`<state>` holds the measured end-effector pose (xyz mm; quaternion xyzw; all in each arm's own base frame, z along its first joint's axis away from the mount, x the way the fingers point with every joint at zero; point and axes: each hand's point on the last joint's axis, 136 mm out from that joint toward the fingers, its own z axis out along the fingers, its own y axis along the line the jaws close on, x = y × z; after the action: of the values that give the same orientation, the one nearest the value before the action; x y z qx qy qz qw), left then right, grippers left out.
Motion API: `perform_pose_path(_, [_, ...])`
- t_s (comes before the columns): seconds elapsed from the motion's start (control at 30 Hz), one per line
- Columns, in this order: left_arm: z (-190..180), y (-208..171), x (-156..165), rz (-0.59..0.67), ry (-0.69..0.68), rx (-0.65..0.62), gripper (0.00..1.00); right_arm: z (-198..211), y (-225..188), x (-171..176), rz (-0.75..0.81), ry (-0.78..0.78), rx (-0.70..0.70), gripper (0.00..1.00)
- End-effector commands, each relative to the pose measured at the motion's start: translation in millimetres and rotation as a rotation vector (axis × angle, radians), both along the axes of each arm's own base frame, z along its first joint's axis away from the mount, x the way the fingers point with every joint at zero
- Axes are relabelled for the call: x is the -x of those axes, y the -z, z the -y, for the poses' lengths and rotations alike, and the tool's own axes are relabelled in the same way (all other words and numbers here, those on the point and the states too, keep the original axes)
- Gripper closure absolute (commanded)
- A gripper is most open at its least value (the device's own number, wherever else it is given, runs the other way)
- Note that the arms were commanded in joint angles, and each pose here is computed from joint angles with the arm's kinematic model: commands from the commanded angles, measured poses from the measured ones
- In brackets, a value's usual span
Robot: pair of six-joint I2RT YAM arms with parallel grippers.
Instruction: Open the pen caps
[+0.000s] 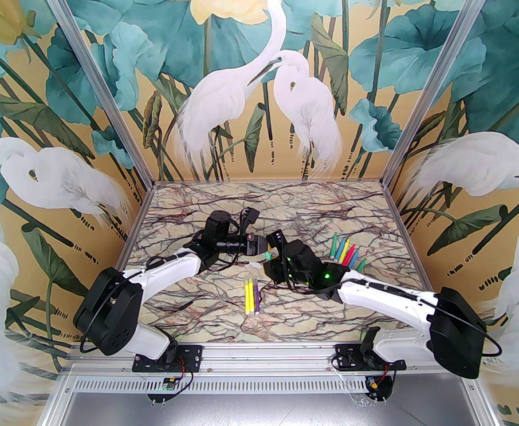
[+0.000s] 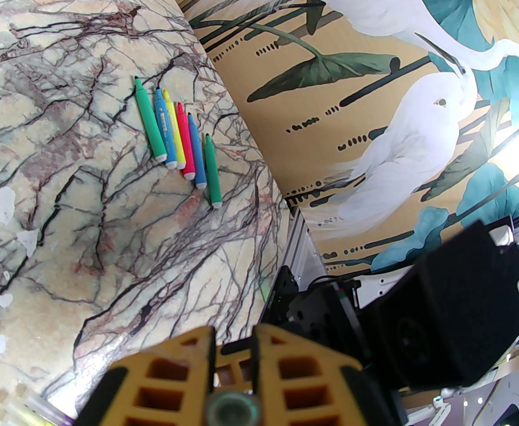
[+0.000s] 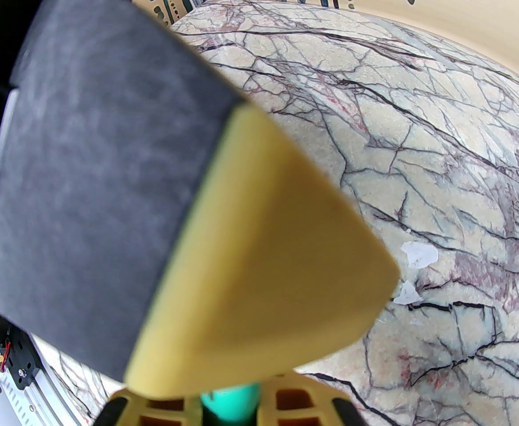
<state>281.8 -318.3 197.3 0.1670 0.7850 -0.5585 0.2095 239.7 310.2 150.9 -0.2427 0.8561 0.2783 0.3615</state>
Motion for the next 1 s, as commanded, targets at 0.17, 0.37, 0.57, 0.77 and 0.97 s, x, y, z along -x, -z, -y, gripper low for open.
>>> perform_pose_path(0.17, [0, -8, -13, 0.026, -0.051, -0.026, 1.0, 6, -1, 8, 0.002, -0.004, -0.006, 0.94])
perform_pose_path(0.37, [-10, -10, -26, 0.021, -0.119, -0.041, 1.0, 14, 10, 13, -0.025, 0.007, 0.012, 0.97])
perform_pose_path(0.57, [-27, -12, -40, 0.004, -0.193, -0.031, 1.0, 21, 25, 19, -0.06, 0.023, 0.024, 0.99])
perform_pose_path(0.77, [-42, -14, -49, -0.005, -0.233, -0.025, 1.0, 26, 34, 25, -0.079, 0.019, 0.033, 1.0])
perform_pose_path(0.97, [-49, -12, -54, -0.014, -0.255, -0.027, 1.0, 27, 43, 28, -0.098, 0.005, 0.064, 1.0])
